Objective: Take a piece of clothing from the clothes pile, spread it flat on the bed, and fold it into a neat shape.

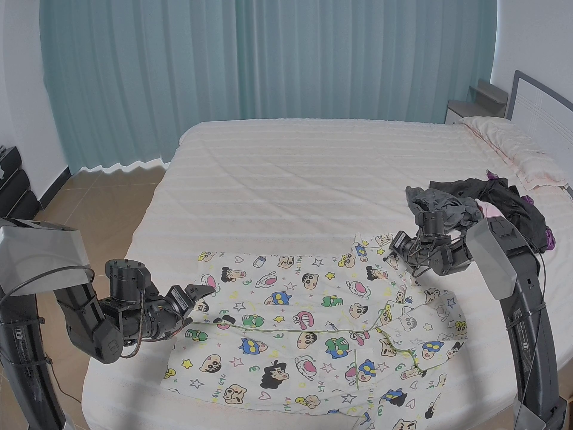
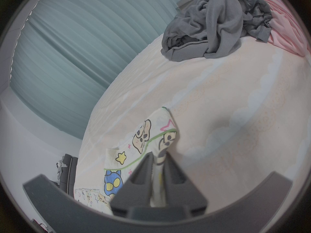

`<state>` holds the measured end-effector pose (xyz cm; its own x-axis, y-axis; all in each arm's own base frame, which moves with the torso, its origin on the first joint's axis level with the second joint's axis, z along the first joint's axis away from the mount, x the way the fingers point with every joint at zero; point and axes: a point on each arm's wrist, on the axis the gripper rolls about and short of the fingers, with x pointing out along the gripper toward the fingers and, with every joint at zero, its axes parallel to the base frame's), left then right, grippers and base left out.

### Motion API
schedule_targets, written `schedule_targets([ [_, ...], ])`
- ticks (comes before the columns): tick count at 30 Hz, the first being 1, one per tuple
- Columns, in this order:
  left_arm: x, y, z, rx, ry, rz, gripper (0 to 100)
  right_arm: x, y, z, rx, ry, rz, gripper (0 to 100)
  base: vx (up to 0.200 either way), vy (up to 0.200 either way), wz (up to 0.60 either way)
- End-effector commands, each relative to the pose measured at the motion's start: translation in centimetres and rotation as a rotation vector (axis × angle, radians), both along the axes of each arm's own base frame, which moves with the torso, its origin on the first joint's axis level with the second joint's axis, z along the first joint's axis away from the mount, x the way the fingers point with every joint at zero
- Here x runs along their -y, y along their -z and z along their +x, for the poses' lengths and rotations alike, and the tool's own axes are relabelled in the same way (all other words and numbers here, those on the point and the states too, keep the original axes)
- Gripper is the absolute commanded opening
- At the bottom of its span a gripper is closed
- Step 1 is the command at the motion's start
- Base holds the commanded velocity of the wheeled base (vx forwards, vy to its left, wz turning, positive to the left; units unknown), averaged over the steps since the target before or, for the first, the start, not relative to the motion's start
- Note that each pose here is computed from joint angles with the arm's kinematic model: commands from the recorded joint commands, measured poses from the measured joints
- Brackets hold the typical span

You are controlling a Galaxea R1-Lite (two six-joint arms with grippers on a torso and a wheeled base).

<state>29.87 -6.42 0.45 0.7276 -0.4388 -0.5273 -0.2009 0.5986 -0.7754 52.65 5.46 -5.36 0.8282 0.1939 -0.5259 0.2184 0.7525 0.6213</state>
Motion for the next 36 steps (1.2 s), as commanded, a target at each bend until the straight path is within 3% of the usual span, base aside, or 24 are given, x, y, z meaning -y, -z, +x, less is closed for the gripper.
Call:
schedule_targets([
  [1, 0.0, 0.1, 0.0, -0.002, 0.000, 0.000, 100, 0.2, -0.5, 0.4, 0.030, 0.008, 0.002, 0, 0.000, 0.000, 0.00],
  [18, 0.0, 0.1, 0.0, -0.002, 0.000, 0.000, 100, 0.7, -1.0, 2.4, 0.127, 0.122, -0.028, 0, 0.000, 0.000, 0.00],
  [19, 0.0, 0.1, 0.0, -0.004, -0.002, 0.000, 100, 0.8, -0.9, 2.4, 0.124, 0.125, -0.029, 100, 0.000, 0.000, 0.00],
  [26, 0.0, 0.1, 0.0, -0.004, -0.002, 0.000, 100, 1.3, -1.0, 2.4, 0.126, 0.132, -0.032, 100, 0.000, 0.000, 0.00],
  [31, 0.0, 0.1, 0.0, -0.004, 0.000, 0.000, 100, 3.4, -3.2, 2.3, 0.143, 0.171, -0.029, 100, 0.000, 0.000, 0.00],
  [36, 0.0, 0.1, 0.0, -0.005, -0.002, 0.000, 100, 5.5, -5.6, -1.3, 0.062, 0.176, -0.062, 100, 0.000, 0.000, 0.00],
])
